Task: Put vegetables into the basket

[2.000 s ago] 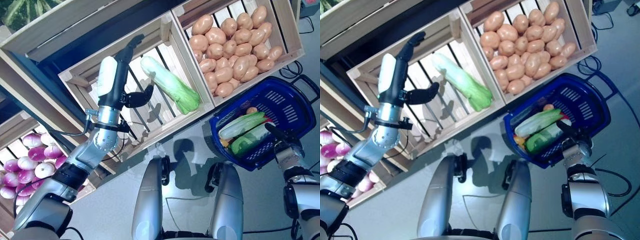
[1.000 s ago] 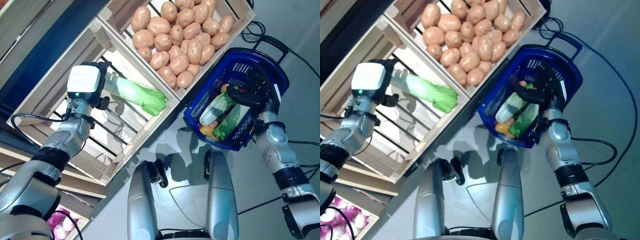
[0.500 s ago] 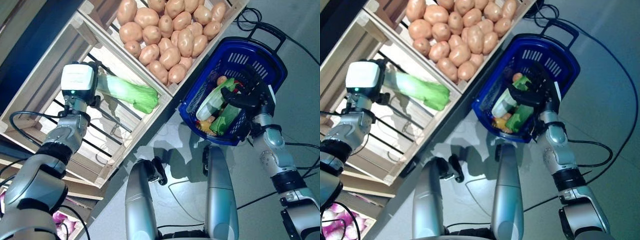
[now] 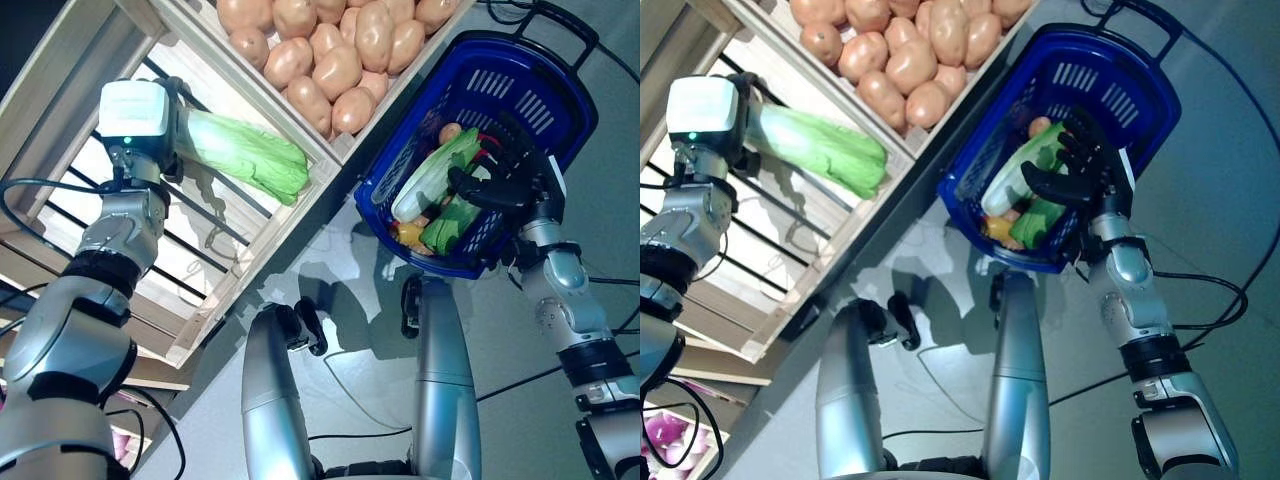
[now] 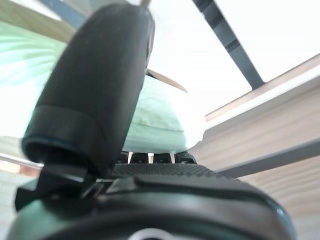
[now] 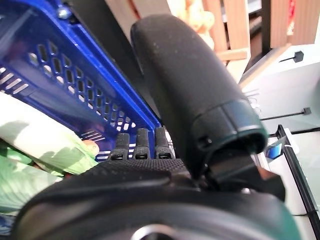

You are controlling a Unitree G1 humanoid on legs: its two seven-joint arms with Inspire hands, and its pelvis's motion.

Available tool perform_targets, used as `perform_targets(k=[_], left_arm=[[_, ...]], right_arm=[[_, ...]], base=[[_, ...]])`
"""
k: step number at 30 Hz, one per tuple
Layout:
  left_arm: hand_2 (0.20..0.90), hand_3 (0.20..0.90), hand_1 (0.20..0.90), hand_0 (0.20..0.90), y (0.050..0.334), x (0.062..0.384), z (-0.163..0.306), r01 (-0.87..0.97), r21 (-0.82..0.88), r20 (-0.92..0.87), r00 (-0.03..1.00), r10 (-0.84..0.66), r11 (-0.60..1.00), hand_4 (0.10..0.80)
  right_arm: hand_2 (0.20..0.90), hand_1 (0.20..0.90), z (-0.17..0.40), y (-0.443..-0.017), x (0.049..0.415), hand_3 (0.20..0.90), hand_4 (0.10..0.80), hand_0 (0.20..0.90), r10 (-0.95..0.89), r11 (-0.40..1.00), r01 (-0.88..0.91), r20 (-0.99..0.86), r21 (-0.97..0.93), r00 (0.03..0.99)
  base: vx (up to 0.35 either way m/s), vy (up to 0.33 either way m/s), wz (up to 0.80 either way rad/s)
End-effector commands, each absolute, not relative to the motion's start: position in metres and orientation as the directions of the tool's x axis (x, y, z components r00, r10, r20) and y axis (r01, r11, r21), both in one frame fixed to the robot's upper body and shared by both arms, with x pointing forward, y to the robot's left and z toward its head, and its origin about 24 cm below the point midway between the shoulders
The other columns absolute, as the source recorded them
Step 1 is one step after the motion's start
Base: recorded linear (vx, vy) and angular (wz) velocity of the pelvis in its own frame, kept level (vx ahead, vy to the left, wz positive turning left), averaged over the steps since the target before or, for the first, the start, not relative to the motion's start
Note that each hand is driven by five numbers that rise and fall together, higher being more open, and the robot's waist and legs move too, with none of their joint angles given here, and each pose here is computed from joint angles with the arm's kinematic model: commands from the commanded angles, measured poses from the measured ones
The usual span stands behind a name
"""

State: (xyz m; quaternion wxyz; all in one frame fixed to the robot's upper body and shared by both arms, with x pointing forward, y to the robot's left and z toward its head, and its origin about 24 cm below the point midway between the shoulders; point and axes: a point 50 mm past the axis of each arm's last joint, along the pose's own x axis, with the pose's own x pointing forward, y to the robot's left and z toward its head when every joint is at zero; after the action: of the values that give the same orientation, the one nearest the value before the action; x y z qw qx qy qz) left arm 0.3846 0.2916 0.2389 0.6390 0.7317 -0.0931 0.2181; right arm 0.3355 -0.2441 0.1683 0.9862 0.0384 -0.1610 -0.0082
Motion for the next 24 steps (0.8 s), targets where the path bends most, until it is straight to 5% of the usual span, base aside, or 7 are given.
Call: perform_targets(k=[1,7,8,9,24], left_arm=[[0.900,0.900,0.900,0.900,0.336,0.368,0.265,-0.352,0.875,0.450,0.845,0.288,-0.331,0.800],[0.900,0.900,0.900,0.900,0.335,0.369,0.276,-0.347,0.872,0.452,0.841,0.298,-0.344,0.800],[0.644,0.644,0.644,0.644,0.336,0.368,0.277,-0.349,0.876,0.448,0.843,0.298,-0.333,0.629],[0.300,0.300,0.300,0.300,0.336,0.368,0.277,-0.341,0.880,0.440,0.847,0.297,-0.331,0.400],[0.300,0.300,0.300,0.300,0.346,0.360,0.266,-0.400,0.898,0.439,0.848,0.296,-0.183,0.400]], right_arm=[[0.900,0.900,0.232,-0.236,0.319,0.900,0.800,0.900,0.020,0.986,-0.119,0.629,0.117,0.777],[0.900,0.900,0.243,-0.237,0.314,0.900,0.800,0.900,0.017,0.986,-0.124,0.670,0.112,0.742],[0.900,0.900,0.246,-0.237,0.312,0.900,0.800,0.900,0.008,0.985,-0.123,0.683,0.120,0.730],[0.900,0.900,0.247,-0.238,0.311,0.900,0.800,0.900,0.000,0.984,-0.122,0.689,0.128,0.725],[0.900,0.900,0.239,-0.240,0.310,0.900,0.800,0.900,-0.018,0.990,-0.080,0.669,0.115,0.743]], base=[[-0.050,-0.040,0.14],[-0.029,-0.026,0.09],[-0.022,-0.053,0.00],[-0.033,-0.074,-0.03],[0.019,-0.028,-0.01]])
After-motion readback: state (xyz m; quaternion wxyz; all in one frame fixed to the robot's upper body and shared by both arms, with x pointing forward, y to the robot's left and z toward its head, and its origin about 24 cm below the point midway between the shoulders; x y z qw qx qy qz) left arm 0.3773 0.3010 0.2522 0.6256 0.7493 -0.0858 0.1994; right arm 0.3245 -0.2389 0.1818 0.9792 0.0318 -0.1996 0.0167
